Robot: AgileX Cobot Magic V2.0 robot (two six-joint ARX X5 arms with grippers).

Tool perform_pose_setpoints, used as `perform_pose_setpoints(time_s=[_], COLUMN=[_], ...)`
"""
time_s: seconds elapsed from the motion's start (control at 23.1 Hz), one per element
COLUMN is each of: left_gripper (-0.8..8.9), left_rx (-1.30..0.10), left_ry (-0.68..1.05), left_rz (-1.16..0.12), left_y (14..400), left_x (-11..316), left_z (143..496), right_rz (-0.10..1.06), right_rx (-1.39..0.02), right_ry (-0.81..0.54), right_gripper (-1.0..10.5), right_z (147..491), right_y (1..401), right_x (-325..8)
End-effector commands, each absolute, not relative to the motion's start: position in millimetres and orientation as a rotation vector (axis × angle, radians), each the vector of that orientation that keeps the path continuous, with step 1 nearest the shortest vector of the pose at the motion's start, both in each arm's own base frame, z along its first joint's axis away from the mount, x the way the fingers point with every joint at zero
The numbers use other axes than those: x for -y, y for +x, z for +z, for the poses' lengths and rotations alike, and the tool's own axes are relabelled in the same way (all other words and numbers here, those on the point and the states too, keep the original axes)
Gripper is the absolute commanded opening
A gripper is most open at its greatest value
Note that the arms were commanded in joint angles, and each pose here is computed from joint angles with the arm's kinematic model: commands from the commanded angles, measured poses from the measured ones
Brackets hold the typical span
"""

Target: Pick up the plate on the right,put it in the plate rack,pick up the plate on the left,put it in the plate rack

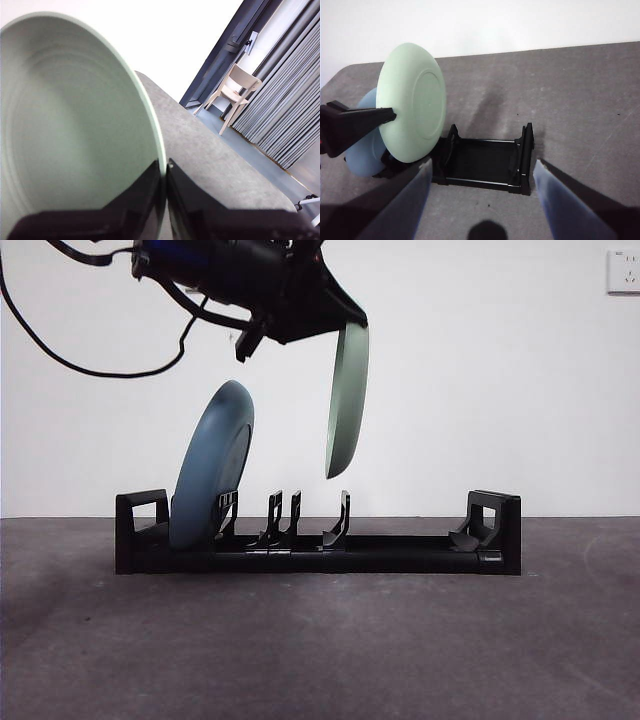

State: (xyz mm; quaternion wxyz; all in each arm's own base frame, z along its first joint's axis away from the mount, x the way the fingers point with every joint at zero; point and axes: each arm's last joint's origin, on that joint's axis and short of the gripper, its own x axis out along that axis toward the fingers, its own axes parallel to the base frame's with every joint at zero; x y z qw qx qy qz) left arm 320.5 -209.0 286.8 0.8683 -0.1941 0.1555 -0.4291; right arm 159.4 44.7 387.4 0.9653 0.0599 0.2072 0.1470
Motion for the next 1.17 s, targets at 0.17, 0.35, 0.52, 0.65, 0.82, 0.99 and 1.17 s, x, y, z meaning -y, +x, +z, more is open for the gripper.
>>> perform_pose_setpoints(time_s=[0.17, 0.35, 0.52, 0.65, 0.82, 0.99, 1.17], left_gripper=[-0.09, -0.09, -0.08, 0.00, 0.01, 0.77, 2.85], left_rx=[-0.369, -0.400, -0.434, -0.457, -0.478, -0.486, -0.488], left_ry=[-0.398, -0.393, -0.346, -0.290, -0.213, -0.204, -0.198], left_rz=[-0.864, -0.854, -0.850, -0.853, -0.832, -0.831, -0.815], left_y=[333.3, 335.3, 337.1, 336.3, 334.5, 333.8, 332.6], left_x=[205.6, 206.4, 207.8, 209.2, 209.4, 209.8, 211.9], left_z=[270.4, 263.2, 252.9, 246.6, 241.5, 240.4, 239.8], right_rz=[0.297, 0.296, 0.296, 0.296, 0.295, 0.295, 0.295], right_rx=[-0.439, -0.451, -0.453, -0.463, -0.467, -0.467, -0.467], right_ry=[0.094, 0.092, 0.092, 0.091, 0.090, 0.090, 0.090], right_gripper=[3.4, 3.4, 3.4, 3.4, 3.4, 3.4, 3.4], right_z=[382.2, 379.9, 378.4, 376.8, 376.1, 376.1, 376.1], right_y=[166.6, 171.7, 177.1, 179.6, 180.7, 180.7, 180.7], right_x=[-46.4, -47.8, -49.3, -49.9, -50.2, -50.2, -50.2])
